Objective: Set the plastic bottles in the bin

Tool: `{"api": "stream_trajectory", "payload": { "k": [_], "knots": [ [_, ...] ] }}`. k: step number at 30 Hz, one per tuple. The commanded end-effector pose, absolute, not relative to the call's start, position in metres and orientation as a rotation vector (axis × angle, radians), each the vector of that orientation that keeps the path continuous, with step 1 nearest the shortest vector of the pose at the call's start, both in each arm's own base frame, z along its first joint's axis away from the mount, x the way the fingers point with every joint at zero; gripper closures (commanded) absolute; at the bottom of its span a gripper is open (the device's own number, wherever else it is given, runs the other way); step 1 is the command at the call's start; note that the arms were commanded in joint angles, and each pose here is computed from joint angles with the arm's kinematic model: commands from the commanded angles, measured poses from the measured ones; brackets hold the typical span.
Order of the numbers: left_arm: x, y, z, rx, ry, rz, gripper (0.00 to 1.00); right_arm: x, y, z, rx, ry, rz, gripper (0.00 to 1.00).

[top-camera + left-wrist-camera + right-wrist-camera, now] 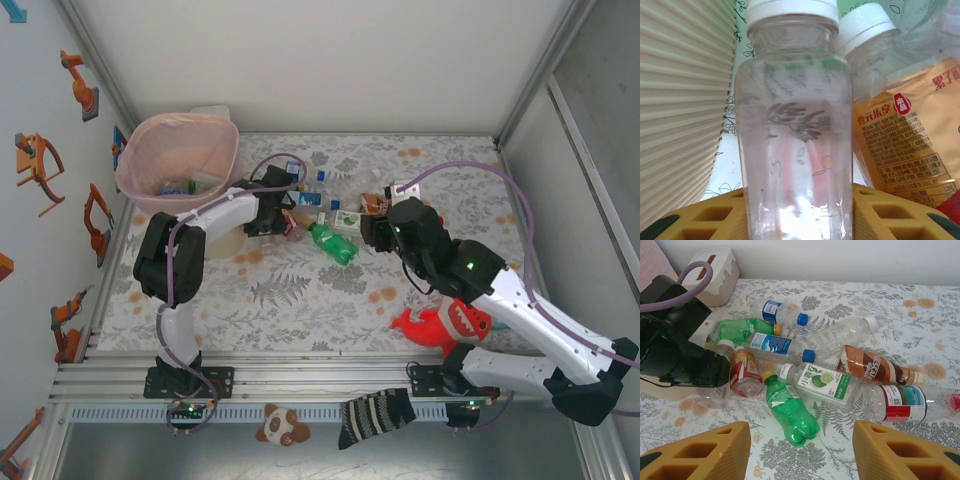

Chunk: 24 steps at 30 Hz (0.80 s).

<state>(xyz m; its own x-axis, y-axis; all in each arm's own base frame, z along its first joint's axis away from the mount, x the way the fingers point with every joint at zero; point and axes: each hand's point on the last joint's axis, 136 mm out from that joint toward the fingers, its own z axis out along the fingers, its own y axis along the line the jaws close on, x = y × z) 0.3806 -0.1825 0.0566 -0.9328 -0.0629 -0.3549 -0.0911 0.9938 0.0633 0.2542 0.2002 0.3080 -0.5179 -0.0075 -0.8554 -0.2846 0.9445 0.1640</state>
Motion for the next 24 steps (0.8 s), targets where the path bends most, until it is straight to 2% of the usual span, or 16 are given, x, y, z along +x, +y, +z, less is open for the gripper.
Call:
{"api": "stream_trajectory", "payload": {
  "k": [1, 13, 24],
  "knots": [
    [0.381, -0.182, 0.079, -0.102, 2.741, 0.066, 0.57, 0.253, 0.194, 0.313, -0.176, 2.075, 0.336, 0.44],
    [0.382, -0.195, 0.162, -0.008, 2.579, -0.098, 0.61, 0.254, 0.194, 0.315, -0.175, 2.067, 0.335, 0.44],
    [0.375, -0.232, 0.274, 0.157, 2.319, -0.468, 0.67, 0.255, 0.195, 0.317, -0.182, 2.063, 0.333, 0.44]
  ]
}}
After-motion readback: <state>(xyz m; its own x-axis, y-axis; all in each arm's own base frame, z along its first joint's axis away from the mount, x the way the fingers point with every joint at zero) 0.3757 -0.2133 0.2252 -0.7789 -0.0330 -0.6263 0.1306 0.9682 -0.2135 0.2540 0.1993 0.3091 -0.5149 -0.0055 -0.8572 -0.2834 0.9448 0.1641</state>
